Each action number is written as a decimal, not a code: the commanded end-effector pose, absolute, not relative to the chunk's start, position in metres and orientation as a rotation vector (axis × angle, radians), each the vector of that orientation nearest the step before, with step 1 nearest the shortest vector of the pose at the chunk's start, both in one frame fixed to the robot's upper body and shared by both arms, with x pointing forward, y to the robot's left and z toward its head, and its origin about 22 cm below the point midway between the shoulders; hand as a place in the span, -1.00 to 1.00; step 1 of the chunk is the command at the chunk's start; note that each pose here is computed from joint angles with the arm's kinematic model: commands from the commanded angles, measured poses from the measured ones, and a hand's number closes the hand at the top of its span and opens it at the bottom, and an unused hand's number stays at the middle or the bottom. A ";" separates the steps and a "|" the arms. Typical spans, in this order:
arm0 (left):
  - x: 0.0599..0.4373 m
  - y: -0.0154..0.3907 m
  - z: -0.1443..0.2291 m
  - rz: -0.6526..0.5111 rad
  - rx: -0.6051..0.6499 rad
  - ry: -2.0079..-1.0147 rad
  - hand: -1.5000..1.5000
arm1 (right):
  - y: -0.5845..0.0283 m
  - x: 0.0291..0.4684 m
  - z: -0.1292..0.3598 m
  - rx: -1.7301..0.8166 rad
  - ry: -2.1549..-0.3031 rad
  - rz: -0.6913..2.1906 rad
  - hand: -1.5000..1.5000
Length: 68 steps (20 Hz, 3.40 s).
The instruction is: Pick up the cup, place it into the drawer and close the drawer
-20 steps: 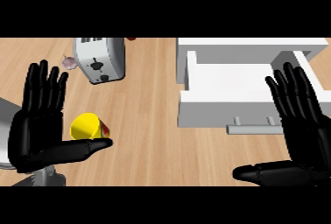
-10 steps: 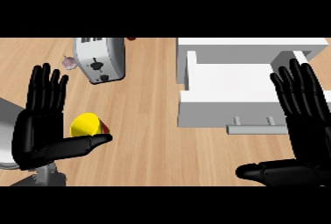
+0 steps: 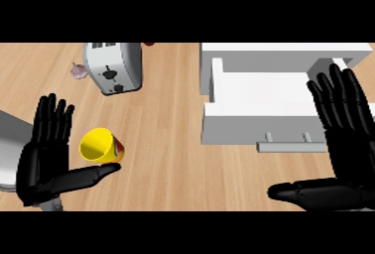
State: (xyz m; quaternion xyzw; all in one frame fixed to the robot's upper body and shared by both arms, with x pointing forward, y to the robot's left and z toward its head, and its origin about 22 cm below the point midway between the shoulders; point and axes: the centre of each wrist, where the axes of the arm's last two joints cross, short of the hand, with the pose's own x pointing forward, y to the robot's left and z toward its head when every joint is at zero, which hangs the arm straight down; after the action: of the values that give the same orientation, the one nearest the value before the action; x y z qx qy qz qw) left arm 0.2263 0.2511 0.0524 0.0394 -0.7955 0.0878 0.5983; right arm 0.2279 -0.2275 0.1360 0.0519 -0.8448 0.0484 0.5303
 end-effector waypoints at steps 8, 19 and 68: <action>0.231 0.264 -0.019 0.230 0.166 -1.771 -1.00 | -0.229 0.234 0.138 0.131 -2.007 0.108 -1.00; 0.221 0.300 -0.052 0.227 0.169 -1.706 -1.00 | -0.239 0.230 0.136 0.143 -1.999 0.136 -1.00; 0.257 0.306 -0.146 0.365 -0.131 -1.756 -1.00 | -0.242 0.233 0.145 0.168 -1.993 0.143 -1.00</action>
State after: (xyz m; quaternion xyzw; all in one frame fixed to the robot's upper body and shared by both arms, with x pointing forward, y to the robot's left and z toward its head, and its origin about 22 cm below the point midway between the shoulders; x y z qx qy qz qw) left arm 0.2522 0.3081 -0.1461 -0.0233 -0.7545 0.1554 0.6372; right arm 0.2255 -0.2318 0.1457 0.0704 -0.8382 0.0586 0.5376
